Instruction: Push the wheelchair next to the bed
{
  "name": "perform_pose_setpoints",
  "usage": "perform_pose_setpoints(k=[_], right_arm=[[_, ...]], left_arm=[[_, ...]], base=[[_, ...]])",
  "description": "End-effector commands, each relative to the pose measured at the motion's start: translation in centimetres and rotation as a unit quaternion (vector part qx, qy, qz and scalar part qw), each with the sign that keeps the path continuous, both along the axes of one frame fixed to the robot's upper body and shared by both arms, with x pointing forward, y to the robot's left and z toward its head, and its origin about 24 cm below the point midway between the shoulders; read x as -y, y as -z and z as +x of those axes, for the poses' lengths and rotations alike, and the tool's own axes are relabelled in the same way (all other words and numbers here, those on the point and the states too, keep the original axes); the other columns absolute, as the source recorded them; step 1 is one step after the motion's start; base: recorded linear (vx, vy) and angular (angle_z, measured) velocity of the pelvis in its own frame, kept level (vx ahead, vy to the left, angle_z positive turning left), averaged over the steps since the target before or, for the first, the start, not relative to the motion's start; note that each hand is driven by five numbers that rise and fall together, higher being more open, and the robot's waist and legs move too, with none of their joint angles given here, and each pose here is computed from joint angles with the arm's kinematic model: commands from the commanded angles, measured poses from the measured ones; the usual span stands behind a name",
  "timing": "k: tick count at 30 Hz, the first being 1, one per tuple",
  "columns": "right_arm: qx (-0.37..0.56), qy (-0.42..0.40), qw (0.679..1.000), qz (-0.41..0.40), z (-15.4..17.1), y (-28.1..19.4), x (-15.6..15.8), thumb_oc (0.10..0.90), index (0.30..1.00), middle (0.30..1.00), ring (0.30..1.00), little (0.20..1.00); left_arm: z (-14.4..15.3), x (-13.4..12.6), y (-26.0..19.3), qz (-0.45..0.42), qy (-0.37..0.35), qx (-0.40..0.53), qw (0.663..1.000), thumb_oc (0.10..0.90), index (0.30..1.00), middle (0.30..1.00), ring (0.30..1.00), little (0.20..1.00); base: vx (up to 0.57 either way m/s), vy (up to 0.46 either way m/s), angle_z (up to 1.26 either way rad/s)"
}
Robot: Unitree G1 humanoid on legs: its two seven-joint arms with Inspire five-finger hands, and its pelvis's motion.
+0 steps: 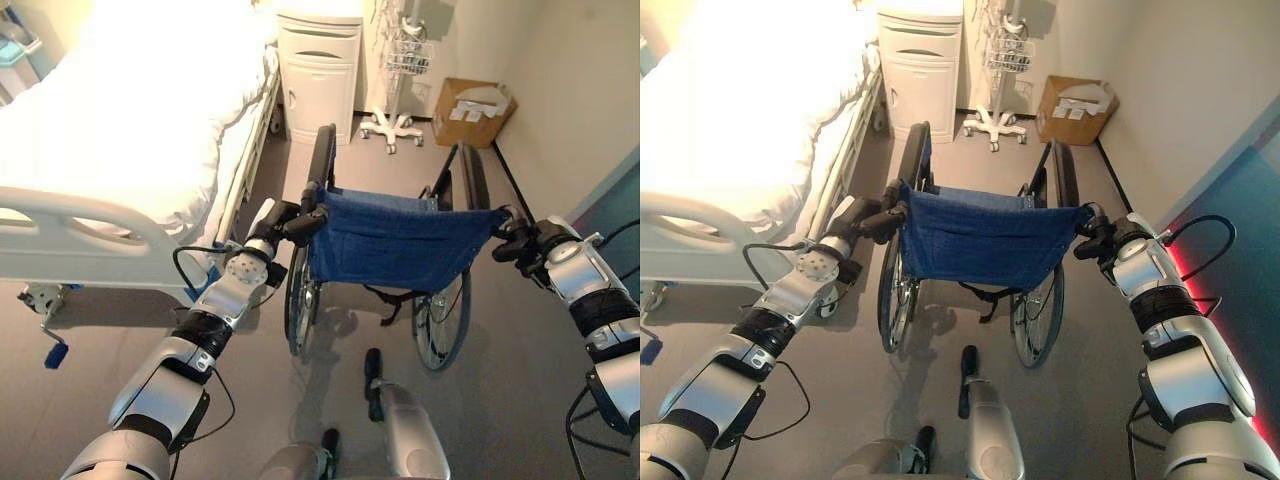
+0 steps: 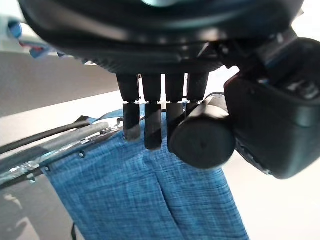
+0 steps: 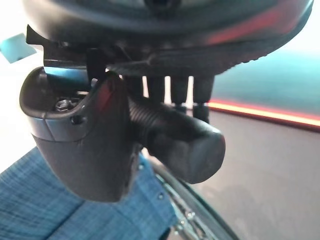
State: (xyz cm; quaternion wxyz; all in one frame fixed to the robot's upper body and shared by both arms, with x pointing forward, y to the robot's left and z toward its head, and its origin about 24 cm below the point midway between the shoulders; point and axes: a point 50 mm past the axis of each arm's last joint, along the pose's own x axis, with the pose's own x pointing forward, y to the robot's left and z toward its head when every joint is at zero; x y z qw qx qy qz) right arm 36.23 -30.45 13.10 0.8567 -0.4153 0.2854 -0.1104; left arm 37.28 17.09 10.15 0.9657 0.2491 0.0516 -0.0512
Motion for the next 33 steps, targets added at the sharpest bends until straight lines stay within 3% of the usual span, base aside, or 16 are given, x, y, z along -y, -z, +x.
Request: perform_pose_setpoints(k=[1, 12, 22, 33], right_arm=[[-0.01, -0.169, 0.986, 0.004, 2.2, -0.2, -6.6, 0.4, 0.3, 0.3, 0.3, 0.3], [0.021, -0.18, 0.983, -0.031, 2.4, -0.9, -6.7, 0.4, 0.3, 0.3, 0.3, 0.3], [0.011, -0.223, 0.972, -0.074, 2.6, -0.7, -7.6, 0.4, 0.3, 0.3, 0.3, 0.3], [0.005, -0.238, 0.97, -0.054, 1.9, 2.1, -6.9, 0.4, 0.3, 0.3, 0.3, 0.3]], left_arm=[[-1.0, 0.7, 3.6, 0.053, 0.002, -0.049, 0.997, 0.4, 0.3, 0.3, 0.3, 0.3], [-0.8, -0.4, 2.9, 0.052, -0.032, -0.04, 0.997, 0.4, 0.3, 0.3, 0.3, 0.3], [-2.7, -2.1, 5.5, 0.044, -0.044, -0.077, 0.995, 0.4, 0.3, 0.3, 0.3, 0.3], [-2.5, -3.3, 4.7, 0.058, -0.05, -0.067, 0.995, 0.4, 0.3, 0.3, 0.3, 0.3]], base=[[0.28, -0.084, 0.24], [0.3, -0.169, 0.04], [0.48, 0.094, -0.62], [0.36, 0.102, 0.15]])
